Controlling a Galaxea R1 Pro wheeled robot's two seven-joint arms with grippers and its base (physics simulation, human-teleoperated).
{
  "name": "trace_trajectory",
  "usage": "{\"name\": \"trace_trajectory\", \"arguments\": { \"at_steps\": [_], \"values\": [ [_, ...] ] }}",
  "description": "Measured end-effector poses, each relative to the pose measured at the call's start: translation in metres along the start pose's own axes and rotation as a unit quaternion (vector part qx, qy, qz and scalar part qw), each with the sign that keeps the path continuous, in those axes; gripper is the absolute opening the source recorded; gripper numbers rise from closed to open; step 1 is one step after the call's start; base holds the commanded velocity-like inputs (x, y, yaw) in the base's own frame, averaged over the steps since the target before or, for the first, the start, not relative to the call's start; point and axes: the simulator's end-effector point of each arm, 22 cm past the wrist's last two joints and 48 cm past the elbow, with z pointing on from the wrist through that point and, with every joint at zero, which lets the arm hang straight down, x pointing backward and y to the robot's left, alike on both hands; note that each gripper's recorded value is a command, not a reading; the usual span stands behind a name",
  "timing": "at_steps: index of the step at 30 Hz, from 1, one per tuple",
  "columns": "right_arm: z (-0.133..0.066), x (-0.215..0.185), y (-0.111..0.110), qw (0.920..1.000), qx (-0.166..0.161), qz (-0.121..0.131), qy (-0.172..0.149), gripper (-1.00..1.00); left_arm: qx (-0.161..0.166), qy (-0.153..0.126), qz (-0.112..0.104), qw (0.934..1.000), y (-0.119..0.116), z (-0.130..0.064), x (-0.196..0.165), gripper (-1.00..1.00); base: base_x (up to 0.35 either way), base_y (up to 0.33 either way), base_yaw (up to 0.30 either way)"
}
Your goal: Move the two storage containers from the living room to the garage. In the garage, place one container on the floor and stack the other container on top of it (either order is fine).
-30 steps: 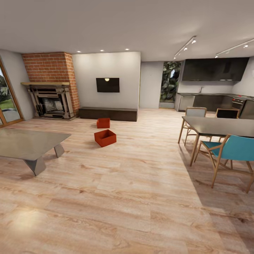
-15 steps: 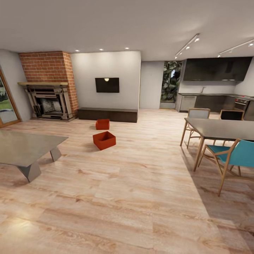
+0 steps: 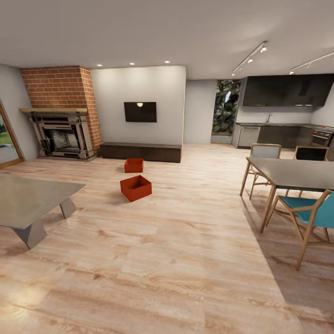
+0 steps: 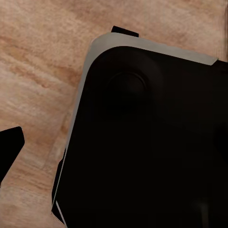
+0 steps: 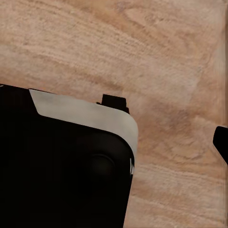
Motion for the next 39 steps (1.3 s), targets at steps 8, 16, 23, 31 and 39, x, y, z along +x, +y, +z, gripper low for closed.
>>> {"name": "trace_trajectory", "arguments": {
  "at_steps": [8,16,23,31,39],
  "values": [
    [0.0,0.0,-0.0003,1.0,0.001,0.0,0.0,1.0,0.0,0.0,0.0,1.0,0.0,0.0,0.0,1.0,0.323,0.0,0.0],
    [0.0,0.0,0.0,1.0,0.0,0.0,0.0,1.0,0.0,0.0,0.0,1.0,0.0,0.0,0.0,1.0,0.323,0.0,0.0],
    [0.0,0.0,0.0,1.0,0.0,0.0,0.0,1.0,0.0,0.0,0.0,1.0,0.0,0.0,0.0,1.0,0.323,0.0,0.0],
    [0.0,0.0,0.0,1.0,0.0,0.0,0.0,1.0,0.0,0.0,0.0,1.0,0.0,0.0,0.0,1.0,0.323,0.0,0.0],
    [0.0,0.0,0.0,1.0,0.0,0.0,0.0,1.0,0.0,0.0,0.0,1.0,0.0,0.0,0.0,1.0,0.323,0.0,0.0]
  ]
}}
